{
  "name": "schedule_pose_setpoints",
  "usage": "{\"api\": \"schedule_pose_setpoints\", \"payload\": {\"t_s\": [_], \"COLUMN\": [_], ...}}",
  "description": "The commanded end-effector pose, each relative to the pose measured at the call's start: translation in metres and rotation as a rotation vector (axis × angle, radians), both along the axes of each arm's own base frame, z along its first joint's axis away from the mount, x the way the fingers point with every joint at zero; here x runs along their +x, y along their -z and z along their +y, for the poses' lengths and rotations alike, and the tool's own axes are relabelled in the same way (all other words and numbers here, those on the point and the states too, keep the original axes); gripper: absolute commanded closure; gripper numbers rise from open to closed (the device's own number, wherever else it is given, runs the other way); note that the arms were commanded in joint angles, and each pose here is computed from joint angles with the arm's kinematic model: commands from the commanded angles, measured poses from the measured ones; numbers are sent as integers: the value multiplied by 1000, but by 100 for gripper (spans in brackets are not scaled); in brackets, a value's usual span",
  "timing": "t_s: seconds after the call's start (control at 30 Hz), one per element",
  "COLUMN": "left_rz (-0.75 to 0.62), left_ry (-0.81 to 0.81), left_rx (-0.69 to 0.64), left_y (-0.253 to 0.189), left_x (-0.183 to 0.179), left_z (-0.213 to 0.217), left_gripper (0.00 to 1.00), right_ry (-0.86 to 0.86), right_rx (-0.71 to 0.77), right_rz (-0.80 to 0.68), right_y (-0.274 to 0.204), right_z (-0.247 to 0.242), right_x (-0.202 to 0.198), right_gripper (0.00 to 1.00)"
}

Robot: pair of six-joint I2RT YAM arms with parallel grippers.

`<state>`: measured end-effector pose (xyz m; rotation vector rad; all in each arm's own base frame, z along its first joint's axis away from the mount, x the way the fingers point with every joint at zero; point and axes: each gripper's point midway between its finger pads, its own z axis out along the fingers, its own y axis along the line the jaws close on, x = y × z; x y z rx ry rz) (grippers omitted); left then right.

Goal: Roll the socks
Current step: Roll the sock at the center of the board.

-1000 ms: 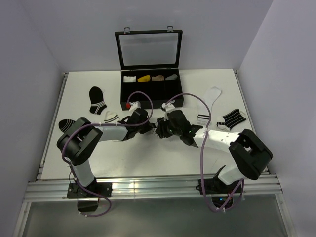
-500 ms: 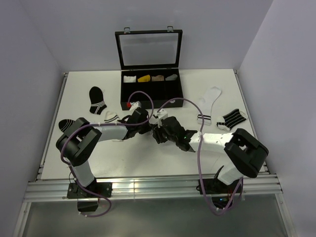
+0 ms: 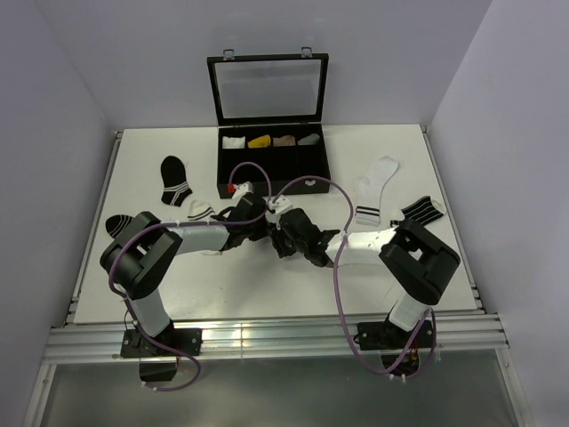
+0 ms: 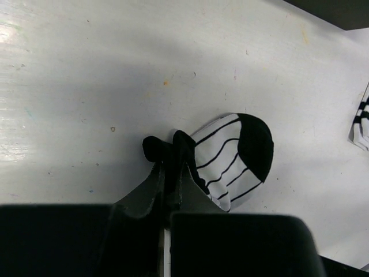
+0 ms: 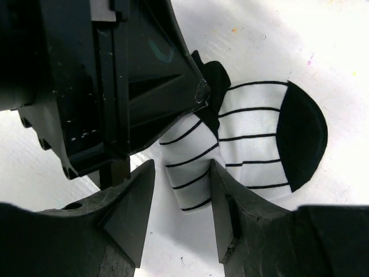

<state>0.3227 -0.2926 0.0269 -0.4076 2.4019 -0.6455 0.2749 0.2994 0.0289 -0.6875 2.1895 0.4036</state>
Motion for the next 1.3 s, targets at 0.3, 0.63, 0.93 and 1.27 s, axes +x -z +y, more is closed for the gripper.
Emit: {"api": "schedule_pose_setpoints", "payload": {"t_s": [0.3, 0.63, 0.93, 1.27], "left_rz": [56, -6, -138, -151], "left_ry": [9, -78, -140, -41], "left_rx": [73, 2, -82, -136], "left_y": [0, -21, -48, -37], "left_x": [-22, -21, -27, -37], "left_z": [18, 33, 54, 41], "left_gripper": [96, 33, 21, 25], "right_ry": [68, -43, -55, 39], "right_rx": [-174, 75, 389, 557], "right_rz": [110, 337, 719, 917], "right_y": [34, 9, -14, -10], "right_z": [-15, 8, 20, 15], "right_x": [-1, -23, -29, -10], "right_gripper": [87, 100, 100, 100]}}
